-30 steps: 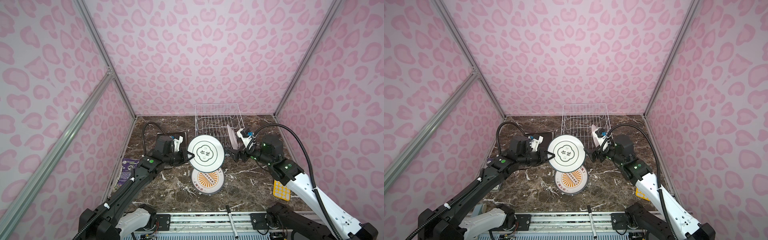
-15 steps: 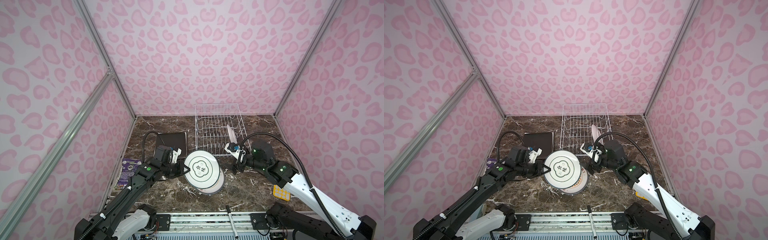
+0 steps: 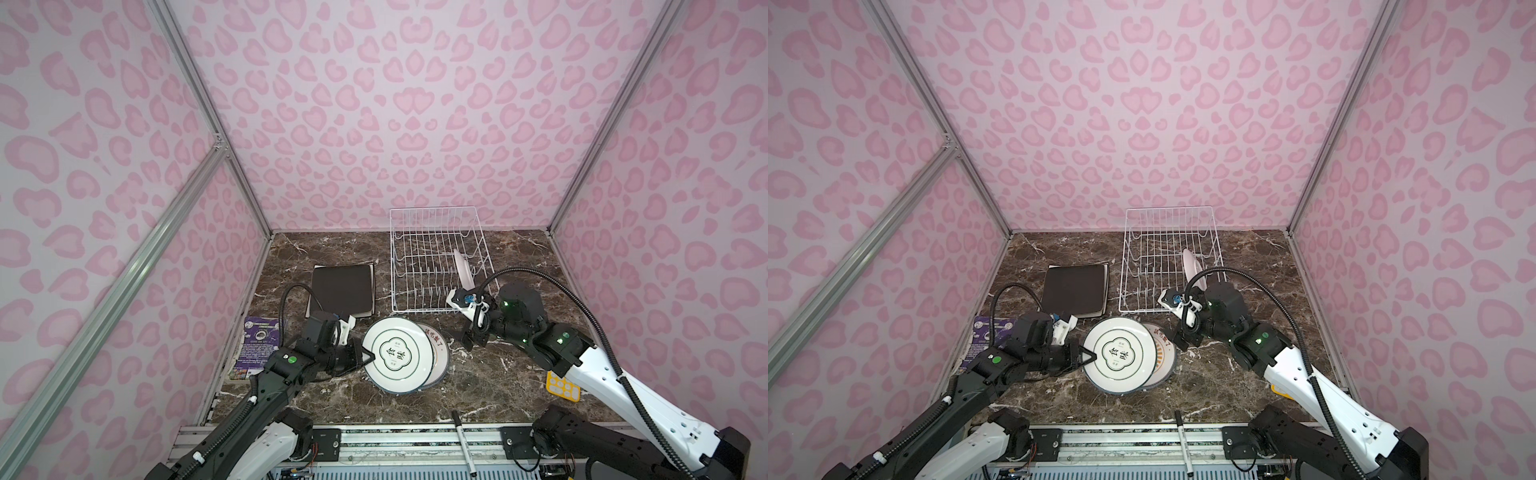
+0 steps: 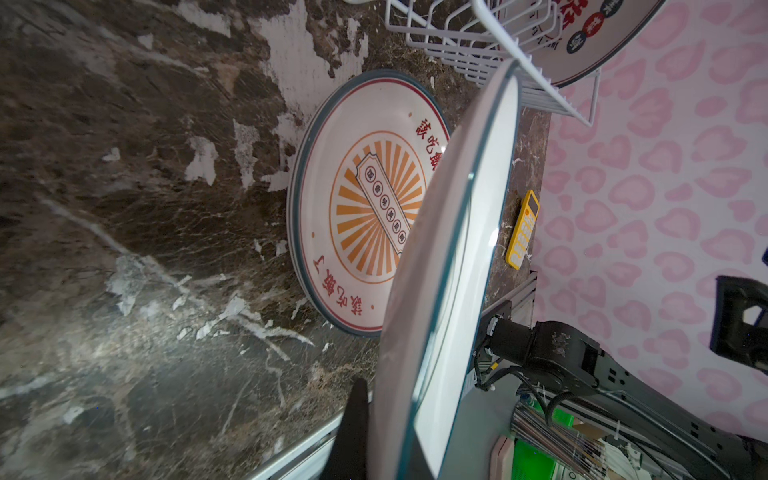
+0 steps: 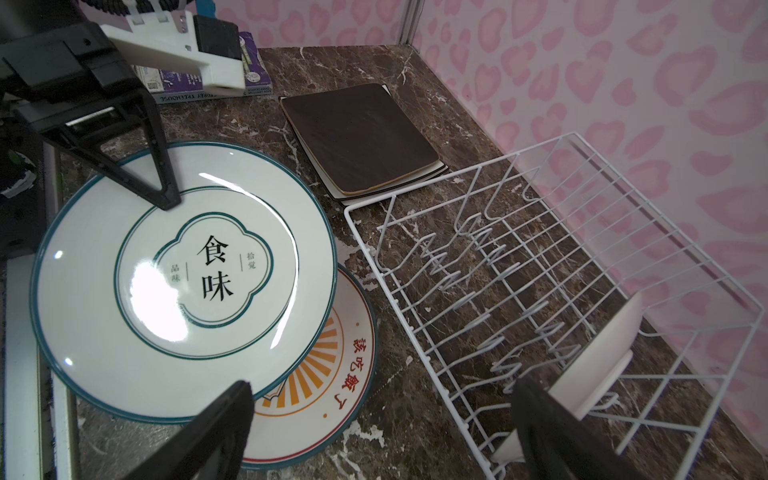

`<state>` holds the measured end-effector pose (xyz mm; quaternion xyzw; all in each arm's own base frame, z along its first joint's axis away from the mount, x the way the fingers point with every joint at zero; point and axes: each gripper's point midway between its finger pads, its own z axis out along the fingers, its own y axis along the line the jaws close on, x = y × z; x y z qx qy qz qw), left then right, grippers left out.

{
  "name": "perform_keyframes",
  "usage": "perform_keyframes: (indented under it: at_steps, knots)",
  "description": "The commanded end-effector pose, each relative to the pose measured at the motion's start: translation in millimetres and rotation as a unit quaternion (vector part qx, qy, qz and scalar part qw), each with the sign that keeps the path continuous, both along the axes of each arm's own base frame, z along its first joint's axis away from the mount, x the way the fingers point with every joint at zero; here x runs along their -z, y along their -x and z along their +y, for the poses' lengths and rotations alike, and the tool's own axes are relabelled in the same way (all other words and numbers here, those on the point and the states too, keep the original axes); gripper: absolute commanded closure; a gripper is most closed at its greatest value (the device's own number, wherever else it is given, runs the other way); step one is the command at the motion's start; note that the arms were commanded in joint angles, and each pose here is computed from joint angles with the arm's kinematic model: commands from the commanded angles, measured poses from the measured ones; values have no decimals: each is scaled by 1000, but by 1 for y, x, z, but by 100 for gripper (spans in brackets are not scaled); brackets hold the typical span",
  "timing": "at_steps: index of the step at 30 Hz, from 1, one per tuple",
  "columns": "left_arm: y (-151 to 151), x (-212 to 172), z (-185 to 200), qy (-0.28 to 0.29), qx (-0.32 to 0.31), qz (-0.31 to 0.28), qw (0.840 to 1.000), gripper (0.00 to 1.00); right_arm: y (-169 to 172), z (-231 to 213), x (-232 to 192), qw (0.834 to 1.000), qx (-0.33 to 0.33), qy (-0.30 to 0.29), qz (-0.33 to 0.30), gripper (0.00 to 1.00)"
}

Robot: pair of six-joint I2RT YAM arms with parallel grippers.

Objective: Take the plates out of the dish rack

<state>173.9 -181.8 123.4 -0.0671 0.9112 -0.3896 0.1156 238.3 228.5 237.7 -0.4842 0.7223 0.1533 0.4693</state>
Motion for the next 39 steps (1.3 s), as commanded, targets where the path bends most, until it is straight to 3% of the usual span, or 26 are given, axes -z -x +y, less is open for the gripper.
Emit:
perform_keyframes:
  at_steps: [1, 15, 39]
  knots:
    - [-8, -4, -5, 20, -11, -14, 1000, 97, -3, 0, 0, 1000, 3, 2, -6, 2]
    - [-23, 8, -18, 34, -11, -19, 999, 97, -5, 1, 5, 1000, 15, 2, 0, 2]
    - [-36, 26, -35, -5, 16, 16, 1000, 93, -10, 2, 5, 1000, 29, -5, 2, 2]
